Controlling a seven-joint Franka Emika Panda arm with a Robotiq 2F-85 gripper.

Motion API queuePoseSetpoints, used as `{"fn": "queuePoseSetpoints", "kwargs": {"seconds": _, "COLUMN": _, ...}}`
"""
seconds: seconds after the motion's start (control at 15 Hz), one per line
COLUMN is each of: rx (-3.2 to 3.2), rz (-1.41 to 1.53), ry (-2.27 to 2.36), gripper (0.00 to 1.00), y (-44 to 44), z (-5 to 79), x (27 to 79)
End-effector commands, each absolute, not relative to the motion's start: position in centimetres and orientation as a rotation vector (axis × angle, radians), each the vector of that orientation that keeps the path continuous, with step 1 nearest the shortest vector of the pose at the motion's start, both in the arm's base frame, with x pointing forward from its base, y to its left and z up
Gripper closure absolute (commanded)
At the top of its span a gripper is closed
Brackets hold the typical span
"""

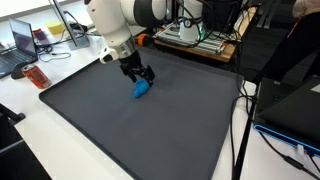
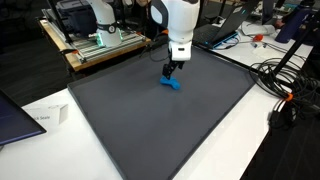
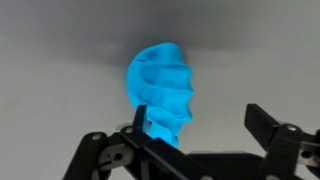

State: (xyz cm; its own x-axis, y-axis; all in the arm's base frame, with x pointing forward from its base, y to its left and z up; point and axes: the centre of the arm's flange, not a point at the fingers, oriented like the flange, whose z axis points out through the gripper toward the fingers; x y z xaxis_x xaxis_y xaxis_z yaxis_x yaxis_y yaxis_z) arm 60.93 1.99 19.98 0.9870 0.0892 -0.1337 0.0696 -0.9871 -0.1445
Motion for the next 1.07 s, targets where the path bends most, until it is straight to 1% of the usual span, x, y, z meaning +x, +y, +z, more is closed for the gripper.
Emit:
{"fn": "queuePoseSetpoints", "kwargs": {"seconds": 0.0, "rx": -3.016, "rz": 0.245, "ry": -0.096, "gripper": 0.0, "y": 0.8, "z": 17.9, "x": 61.8}}
{"fn": "queuePoseSetpoints", "kwargs": {"seconds": 0.47, "rx": -3.039, "rz": 0.312, "ry": -0.114, "gripper": 0.0, "y": 0.5, "z": 15.7, "x": 61.8}}
{"fn": "queuePoseSetpoints", "kwargs": {"seconds": 0.53, "rx": -3.035, "rz": 0.321, "ry": -0.122, "gripper": 0.1, "y": 0.5, "z": 15.5, "x": 61.8}}
{"fn": "queuePoseSetpoints", "kwargs": {"seconds": 0.6, "rx": -3.036, "rz": 0.328, "ry": -0.127, "gripper": 0.26, "y": 0.6, "z": 15.4, "x": 61.8}}
{"fn": "queuePoseSetpoints", "kwargs": {"seconds": 0.87, "rx": -3.042, "rz": 0.343, "ry": -0.135, "gripper": 0.56, "y": 0.8, "z": 15.3, "x": 61.9}}
{"fn": "queuePoseSetpoints", "kwargs": {"seconds": 1.0, "rx": -3.038, "rz": 0.351, "ry": -0.149, "gripper": 0.69, "y": 1.2, "z": 15.6, "x": 62.0}}
